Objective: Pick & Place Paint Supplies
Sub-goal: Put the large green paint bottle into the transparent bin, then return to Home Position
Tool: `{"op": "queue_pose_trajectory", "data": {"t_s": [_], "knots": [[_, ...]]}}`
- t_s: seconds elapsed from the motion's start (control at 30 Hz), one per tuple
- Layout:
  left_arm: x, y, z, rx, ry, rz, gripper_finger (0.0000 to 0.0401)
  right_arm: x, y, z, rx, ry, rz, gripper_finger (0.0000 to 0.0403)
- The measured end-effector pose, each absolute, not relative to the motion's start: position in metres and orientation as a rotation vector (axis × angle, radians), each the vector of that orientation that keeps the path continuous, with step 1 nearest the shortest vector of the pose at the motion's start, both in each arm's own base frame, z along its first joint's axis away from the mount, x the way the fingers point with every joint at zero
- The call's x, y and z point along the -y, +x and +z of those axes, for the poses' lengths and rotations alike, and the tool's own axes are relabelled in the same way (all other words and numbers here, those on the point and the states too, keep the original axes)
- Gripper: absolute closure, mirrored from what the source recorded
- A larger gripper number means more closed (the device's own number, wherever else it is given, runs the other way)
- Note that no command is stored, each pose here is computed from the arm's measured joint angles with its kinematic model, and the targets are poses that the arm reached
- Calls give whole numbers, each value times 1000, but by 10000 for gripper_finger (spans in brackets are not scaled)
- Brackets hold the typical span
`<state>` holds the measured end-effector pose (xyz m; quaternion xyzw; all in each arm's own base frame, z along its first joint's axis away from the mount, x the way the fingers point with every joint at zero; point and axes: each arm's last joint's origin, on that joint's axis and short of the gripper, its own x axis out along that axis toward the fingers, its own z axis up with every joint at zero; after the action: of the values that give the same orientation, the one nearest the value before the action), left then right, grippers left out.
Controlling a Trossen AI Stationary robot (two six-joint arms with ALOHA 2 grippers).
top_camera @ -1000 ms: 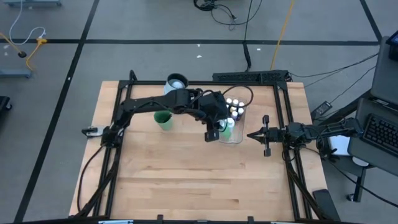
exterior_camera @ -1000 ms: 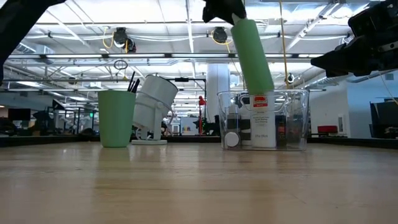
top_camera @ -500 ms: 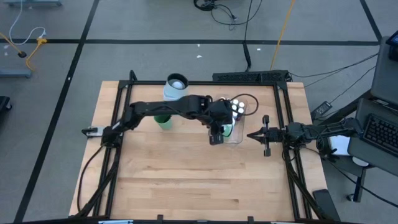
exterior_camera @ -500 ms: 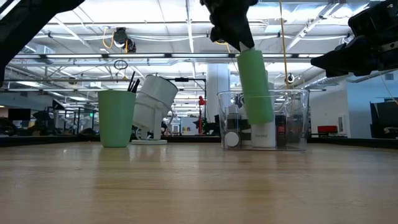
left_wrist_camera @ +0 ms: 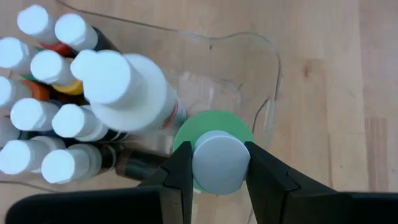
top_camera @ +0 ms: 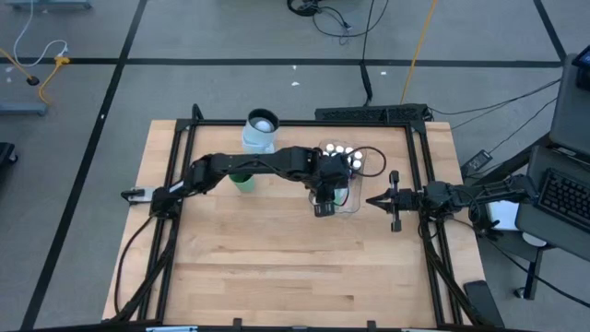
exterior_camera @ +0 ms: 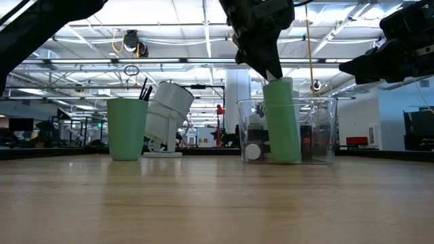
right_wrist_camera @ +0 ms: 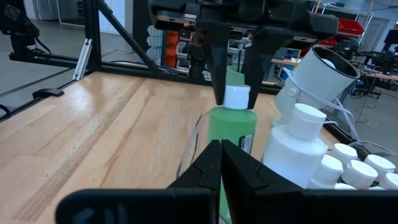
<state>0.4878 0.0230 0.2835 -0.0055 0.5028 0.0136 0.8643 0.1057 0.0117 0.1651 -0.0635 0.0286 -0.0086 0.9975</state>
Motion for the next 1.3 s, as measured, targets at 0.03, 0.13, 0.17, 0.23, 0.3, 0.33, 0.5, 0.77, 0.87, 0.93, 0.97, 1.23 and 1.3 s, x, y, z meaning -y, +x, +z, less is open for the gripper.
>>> {"op": "queue_pose_trajectory", "data": {"t_s": [0.03,0.13,0.17,0.23,0.3,0.33,0.5,0.77,0.87,0.93,0.97,1.23,1.3], "knots": [[-23,488,283,-1055,-11,30,300,-12,106,165,-57,-128,-17,399],[-23,490,282,-1048,-13,37,300,-12,106,165,-57,-128,-17,399],[-23,490,281,-1049,-19,42,300,-12,106,165,-57,-128,-17,399],[-23,490,281,-1051,-20,43,287,-12,106,165,-57,-129,-18,399],[-23,490,280,-1053,-25,45,252,-12,106,165,-57,-129,-17,399],[-23,490,279,-1060,-25,47,230,-12,106,165,-57,-129,-18,399],[-23,490,278,-1064,-24,45,133,-12,106,165,-57,-130,-17,399],[-14,472,311,-1032,16,10,51,-12,106,164,-67,-134,-17,399],[-5,451,339,-1030,-2,10,45,-12,106,164,-70,-136,-17,399],[-1,429,359,-1066,-31,29,50,-12,106,164,-70,-133,-16,399],[1,416,369,-1096,-41,45,56,-12,106,164,-70,-132,-16,399],[32,321,417,-1083,-26,145,203,-12,106,164,-70,-126,-16,399],[40,294,414,-1075,-21,120,261,-12,106,163,-77,-113,-15,399]]}}
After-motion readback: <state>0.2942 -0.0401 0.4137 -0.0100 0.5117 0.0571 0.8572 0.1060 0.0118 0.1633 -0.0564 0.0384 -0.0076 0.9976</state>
